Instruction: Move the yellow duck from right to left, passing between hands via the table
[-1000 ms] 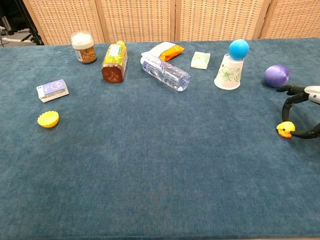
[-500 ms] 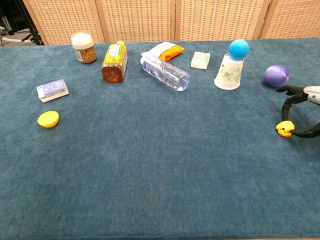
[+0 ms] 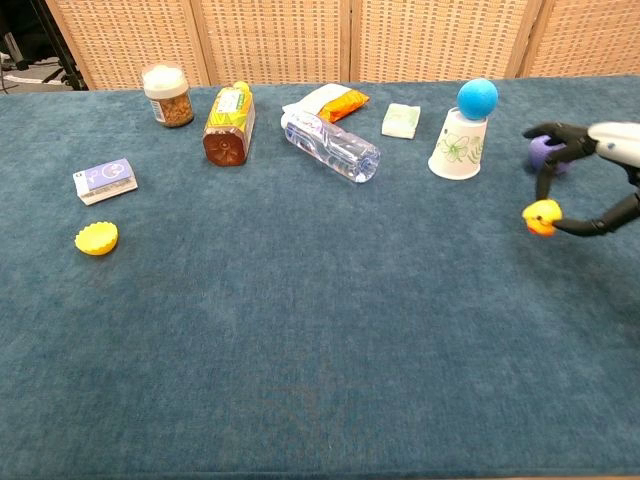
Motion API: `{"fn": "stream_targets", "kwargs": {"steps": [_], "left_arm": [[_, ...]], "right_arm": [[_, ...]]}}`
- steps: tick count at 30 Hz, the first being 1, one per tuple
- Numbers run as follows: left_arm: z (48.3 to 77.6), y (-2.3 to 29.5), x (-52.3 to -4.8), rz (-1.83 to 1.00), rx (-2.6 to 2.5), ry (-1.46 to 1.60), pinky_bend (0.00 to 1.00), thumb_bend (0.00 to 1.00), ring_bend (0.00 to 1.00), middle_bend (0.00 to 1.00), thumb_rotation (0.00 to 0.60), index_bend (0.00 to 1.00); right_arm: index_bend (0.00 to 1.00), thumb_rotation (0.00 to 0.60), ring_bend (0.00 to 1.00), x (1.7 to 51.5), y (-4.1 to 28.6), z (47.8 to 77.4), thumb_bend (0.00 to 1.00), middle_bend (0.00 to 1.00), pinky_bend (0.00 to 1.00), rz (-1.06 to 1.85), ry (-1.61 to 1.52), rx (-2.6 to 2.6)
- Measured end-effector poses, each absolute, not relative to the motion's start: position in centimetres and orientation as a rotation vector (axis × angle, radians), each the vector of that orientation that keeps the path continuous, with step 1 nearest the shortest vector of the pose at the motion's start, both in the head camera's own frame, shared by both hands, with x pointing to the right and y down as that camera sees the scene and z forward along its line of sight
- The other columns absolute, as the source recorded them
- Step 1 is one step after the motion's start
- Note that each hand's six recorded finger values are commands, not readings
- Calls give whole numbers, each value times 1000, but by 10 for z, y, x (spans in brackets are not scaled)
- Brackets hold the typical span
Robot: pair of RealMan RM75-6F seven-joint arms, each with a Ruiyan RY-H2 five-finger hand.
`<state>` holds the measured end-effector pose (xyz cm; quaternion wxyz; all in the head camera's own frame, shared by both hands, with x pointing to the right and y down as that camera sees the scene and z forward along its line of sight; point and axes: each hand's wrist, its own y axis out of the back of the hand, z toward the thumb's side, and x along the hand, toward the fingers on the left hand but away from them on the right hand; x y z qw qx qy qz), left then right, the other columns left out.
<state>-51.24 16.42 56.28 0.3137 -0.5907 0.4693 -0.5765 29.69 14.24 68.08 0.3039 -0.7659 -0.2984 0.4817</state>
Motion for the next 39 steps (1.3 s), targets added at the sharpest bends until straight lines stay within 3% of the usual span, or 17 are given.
{"fn": "stream_targets", "kwargs": {"steps": [10, 17, 23, 30, 39], "left_arm": [[560, 165, -514, -1506, -1580, 1249, 0, 0, 0, 0, 600, 0], [559, 164, -516, -1499, -1607, 1258, 0, 0, 0, 0, 600, 0], [558, 165, -516, -1489, -1636, 1246, 0, 0, 0, 0, 600, 0], [560, 162, -518, -1495, -1651, 1244, 0, 0, 0, 0, 600, 0], [559, 161, -519, -1491, -1659, 1254, 0, 0, 0, 0, 600, 0]], "right_arm": [[488, 600, 0, 208, 115, 641, 418, 0, 0, 1060, -656, -2036], [493, 600, 0, 152, 101, 629, 437, 0, 0, 993, -542, -1969], [497, 600, 0, 105, 100, 635, 440, 0, 0, 1000, -455, -1931], [502, 600, 0, 61, 133, 660, 455, 0, 0, 1024, -350, -1963], [506, 600, 0, 47, 148, 683, 466, 0, 0, 1078, -316, -1932]]}}
